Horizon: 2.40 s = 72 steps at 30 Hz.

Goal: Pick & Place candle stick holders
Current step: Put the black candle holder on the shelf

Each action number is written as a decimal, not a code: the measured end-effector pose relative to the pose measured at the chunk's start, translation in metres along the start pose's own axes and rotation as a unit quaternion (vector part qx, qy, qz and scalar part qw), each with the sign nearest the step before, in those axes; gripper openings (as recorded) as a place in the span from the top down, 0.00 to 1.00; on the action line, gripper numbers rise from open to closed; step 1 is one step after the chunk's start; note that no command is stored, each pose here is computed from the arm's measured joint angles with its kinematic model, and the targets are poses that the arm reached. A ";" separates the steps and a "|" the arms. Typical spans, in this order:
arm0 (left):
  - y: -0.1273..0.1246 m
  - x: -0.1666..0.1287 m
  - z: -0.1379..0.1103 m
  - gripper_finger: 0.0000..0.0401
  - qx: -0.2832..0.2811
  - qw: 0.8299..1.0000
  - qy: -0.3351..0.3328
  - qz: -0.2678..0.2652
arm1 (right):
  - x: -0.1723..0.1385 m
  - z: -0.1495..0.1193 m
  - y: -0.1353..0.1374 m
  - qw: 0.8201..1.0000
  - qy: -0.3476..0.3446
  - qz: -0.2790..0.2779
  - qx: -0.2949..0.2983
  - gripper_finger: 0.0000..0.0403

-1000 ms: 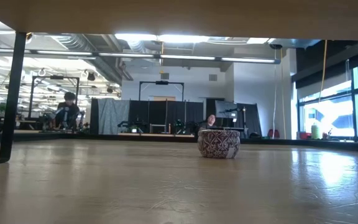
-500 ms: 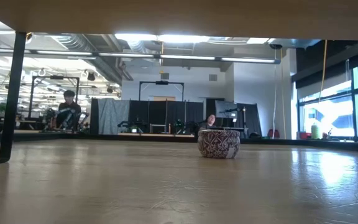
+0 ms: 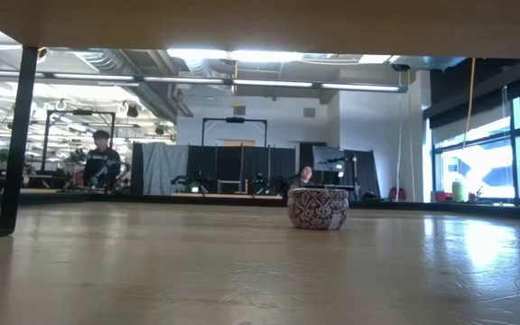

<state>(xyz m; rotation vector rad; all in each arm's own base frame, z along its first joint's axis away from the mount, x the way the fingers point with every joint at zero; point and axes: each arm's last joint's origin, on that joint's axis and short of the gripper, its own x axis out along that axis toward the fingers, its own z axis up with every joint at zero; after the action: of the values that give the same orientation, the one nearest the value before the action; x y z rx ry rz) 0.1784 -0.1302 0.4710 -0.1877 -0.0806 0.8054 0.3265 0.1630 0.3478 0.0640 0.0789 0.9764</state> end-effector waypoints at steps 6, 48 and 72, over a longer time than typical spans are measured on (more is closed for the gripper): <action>0.001 0.000 -0.001 0.99 -0.002 1.000 0.000 0.001 | -0.001 -0.019 0.002 0.999 -0.042 -0.005 0.003 0.99; 0.011 0.002 -0.001 1.00 0.026 1.000 -0.001 0.004 | 0.022 -0.060 0.008 1.000 0.011 -0.019 0.015 0.99; 0.017 0.001 -0.002 1.00 0.035 0.999 0.000 0.003 | 0.027 -0.069 0.008 0.999 0.026 -0.029 0.012 0.99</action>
<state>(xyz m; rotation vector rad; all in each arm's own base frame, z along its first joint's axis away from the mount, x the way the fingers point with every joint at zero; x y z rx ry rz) 0.1676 -0.1186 0.4653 -0.1221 -0.0526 0.8121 0.3285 0.1905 0.2792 0.0577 0.1399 0.9184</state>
